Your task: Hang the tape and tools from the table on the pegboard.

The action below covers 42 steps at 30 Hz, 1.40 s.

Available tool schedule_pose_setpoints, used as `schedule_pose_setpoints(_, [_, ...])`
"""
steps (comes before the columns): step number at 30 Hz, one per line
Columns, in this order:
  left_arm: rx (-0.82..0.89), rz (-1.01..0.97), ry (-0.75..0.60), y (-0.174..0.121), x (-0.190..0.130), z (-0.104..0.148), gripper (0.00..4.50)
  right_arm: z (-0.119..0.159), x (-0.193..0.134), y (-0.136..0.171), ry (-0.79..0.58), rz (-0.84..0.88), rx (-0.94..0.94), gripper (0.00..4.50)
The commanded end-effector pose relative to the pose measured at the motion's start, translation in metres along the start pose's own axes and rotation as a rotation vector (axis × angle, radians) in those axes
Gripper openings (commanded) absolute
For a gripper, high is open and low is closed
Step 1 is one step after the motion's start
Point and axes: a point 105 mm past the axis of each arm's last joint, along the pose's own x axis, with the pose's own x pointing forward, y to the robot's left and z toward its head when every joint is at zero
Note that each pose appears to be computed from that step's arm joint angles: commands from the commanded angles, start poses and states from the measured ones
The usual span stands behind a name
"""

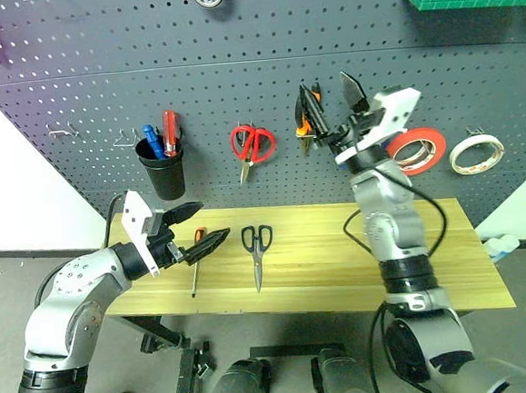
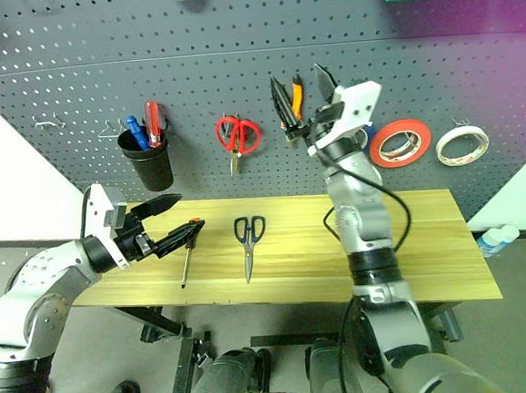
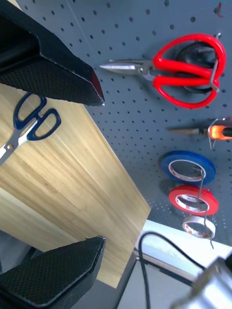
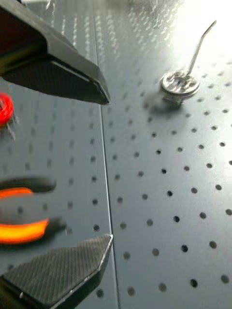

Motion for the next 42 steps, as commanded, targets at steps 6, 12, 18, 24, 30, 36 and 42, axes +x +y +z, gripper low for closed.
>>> schedule_pose_setpoints(6, [0.034,-0.001,-0.016,0.006,0.011,0.001,4.50,-0.017,-0.079,0.001,0.353,0.280,-0.009,4.48])
schedule_pose_setpoints(12, [-0.025,0.128,0.111,0.024,0.043,-0.039,4.50,-0.012,-0.103,-0.005,0.482,0.380,-0.071,4.48])
schedule_pose_setpoints(18, [-0.011,0.285,0.309,0.023,0.083,-0.091,4.50,0.008,-0.108,0.014,0.508,0.508,0.097,4.48])
schedule_pose_setpoints(24, [-0.018,0.356,0.407,0.011,0.108,-0.113,4.50,-0.001,-0.112,0.024,0.610,0.540,0.185,4.48])
schedule_pose_setpoints(30, [-0.028,0.387,0.456,0.004,0.123,-0.119,4.50,-0.006,-0.118,0.023,0.650,0.532,0.170,4.48])
schedule_pose_setpoints(36, [-0.069,0.483,0.584,0.009,0.131,-0.132,4.50,-0.001,-0.117,0.026,0.635,0.535,0.191,4.48])
schedule_pose_setpoints(42, [-0.117,0.668,0.671,0.020,0.129,-0.140,4.50,0.000,-0.120,0.027,0.644,0.519,0.204,4.48])
